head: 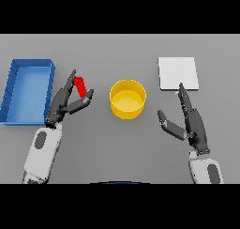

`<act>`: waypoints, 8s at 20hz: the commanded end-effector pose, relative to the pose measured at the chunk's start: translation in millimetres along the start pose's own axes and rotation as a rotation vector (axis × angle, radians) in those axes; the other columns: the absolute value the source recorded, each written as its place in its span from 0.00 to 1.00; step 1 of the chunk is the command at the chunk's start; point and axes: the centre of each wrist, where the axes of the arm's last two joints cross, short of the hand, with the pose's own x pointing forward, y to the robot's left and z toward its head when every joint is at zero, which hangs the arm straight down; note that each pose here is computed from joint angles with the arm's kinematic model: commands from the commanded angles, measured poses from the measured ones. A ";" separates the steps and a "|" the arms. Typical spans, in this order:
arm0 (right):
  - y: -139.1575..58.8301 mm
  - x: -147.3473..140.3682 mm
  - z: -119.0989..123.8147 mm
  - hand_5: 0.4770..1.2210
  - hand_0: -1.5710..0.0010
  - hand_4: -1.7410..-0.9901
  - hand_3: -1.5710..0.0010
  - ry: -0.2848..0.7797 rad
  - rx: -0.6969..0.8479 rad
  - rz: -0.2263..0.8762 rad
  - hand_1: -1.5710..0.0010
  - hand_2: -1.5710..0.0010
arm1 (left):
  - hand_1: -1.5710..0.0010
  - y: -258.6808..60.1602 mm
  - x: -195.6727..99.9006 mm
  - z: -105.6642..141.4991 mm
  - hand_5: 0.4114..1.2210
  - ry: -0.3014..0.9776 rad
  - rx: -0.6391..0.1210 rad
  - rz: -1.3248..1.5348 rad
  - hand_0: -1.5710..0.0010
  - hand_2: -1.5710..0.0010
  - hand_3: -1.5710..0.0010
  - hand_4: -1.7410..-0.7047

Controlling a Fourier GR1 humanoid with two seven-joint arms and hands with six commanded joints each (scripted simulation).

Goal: Pick up the red beaker and tilt it to pour out 1 green nut into yellow bowl. Pick up the yellow bowl and place it on the metallic measuring scale.

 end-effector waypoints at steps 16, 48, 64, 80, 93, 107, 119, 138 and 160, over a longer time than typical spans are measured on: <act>-8.2 -0.9 7.8 0.23 1.00 0.67 1.00 0.017 -0.014 0.013 1.00 1.00 | 0.85 -22.2 -16.9 -44.1 0.46 -0.033 0.046 0.112 0.87 0.82 0.84 0.33; -6.9 -0.5 8.6 0.24 1.00 0.73 1.00 -0.016 -0.014 0.073 1.00 1.00 | 0.00 9.9 77.6 -69.5 0.88 -0.189 -0.117 -0.387 0.00 0.00 0.00 0.00; -6.8 1.4 5.5 0.25 1.00 0.73 1.00 0.031 -0.016 -0.002 1.00 1.00 | 0.00 -49.6 145.5 -94.2 0.99 -0.226 -0.440 -1.471 0.00 0.00 0.13 0.03; -0.9 -1.2 6.5 0.12 1.00 0.79 1.00 0.006 -0.046 0.010 1.00 1.00 | 0.00 -95.7 175.2 -101.2 1.00 -0.446 -0.660 -2.137 0.00 0.00 0.01 0.00; -1.1 -0.5 9.9 0.13 1.00 0.80 1.00 -0.003 -0.063 0.012 1.00 1.00 | 0.00 -124.0 208.7 -106.0 1.00 -0.656 -0.613 -2.538 0.00 0.00 0.00 0.01; 3.2 0.4 2.3 0.14 1.00 0.83 1.00 -0.038 -0.008 -0.007 1.00 1.00 | 0.00 87.8 376.3 -138.4 1.00 -0.099 -0.006 -1.617 0.00 0.00 0.04 0.01; -1.5 -1.6 -2.5 0.23 1.00 0.80 1.00 -0.048 0.032 0.036 1.00 1.00 | 0.00 212.6 196.4 -116.5 1.00 0.300 0.377 -0.671 0.00 0.00 0.00 0.00; -1.1 -7.8 0.5 0.26 1.00 0.79 1.00 -0.041 0.032 0.038 1.00 1.00 | 0.45 178.6 79.9 -19.2 0.36 0.427 0.274 -0.347 0.40 0.48 0.46 0.59; -4.2 31.9 -59.5 0.20 1.00 0.80 1.00 -0.168 0.472 0.727 1.00 1.00 | 1.00 161.6 73.0 -17.0 0.34 0.379 0.197 -0.388 1.00 1.00 1.00 0.90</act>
